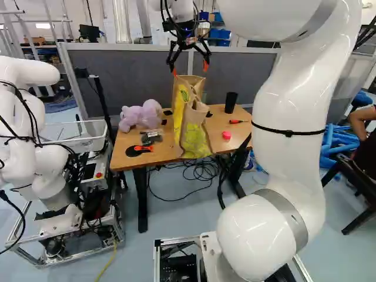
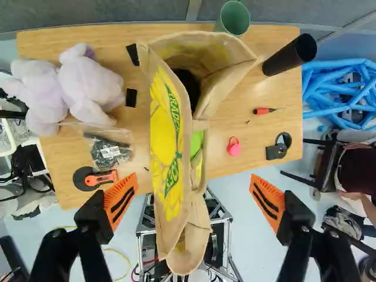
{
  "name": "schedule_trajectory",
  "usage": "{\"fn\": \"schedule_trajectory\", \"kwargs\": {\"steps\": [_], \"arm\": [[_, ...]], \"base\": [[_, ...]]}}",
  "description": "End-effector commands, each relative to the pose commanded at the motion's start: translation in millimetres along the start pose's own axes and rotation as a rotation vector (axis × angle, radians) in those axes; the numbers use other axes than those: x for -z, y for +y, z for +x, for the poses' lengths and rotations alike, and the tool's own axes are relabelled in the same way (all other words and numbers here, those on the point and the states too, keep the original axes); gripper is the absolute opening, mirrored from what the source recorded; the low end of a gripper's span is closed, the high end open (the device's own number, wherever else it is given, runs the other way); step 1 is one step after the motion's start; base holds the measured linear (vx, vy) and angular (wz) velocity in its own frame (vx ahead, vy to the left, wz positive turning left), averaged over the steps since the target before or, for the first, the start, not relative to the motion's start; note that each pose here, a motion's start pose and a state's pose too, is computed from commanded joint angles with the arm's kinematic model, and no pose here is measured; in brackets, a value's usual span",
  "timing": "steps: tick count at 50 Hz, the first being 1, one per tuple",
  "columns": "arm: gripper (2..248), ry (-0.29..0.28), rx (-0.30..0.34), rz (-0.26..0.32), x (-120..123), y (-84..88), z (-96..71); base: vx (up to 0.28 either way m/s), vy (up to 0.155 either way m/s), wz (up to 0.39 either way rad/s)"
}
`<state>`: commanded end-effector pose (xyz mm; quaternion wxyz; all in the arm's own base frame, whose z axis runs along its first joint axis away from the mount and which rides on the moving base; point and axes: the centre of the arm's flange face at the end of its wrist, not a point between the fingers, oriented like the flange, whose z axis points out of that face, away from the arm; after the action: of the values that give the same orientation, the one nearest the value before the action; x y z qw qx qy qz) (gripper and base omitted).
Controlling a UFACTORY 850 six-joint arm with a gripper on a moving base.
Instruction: Pick up the bag on the ground and place it on the table
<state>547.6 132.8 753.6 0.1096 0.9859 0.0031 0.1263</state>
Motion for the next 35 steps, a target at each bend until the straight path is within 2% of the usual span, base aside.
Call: {"fn": "schedule_trajectory", "kwargs": {"steps": [35], "arm": [[247,0.093,-0.028,0.024,51.8,17.6,-8.8]], "base": [[0.000,0.000,0.000]]}}
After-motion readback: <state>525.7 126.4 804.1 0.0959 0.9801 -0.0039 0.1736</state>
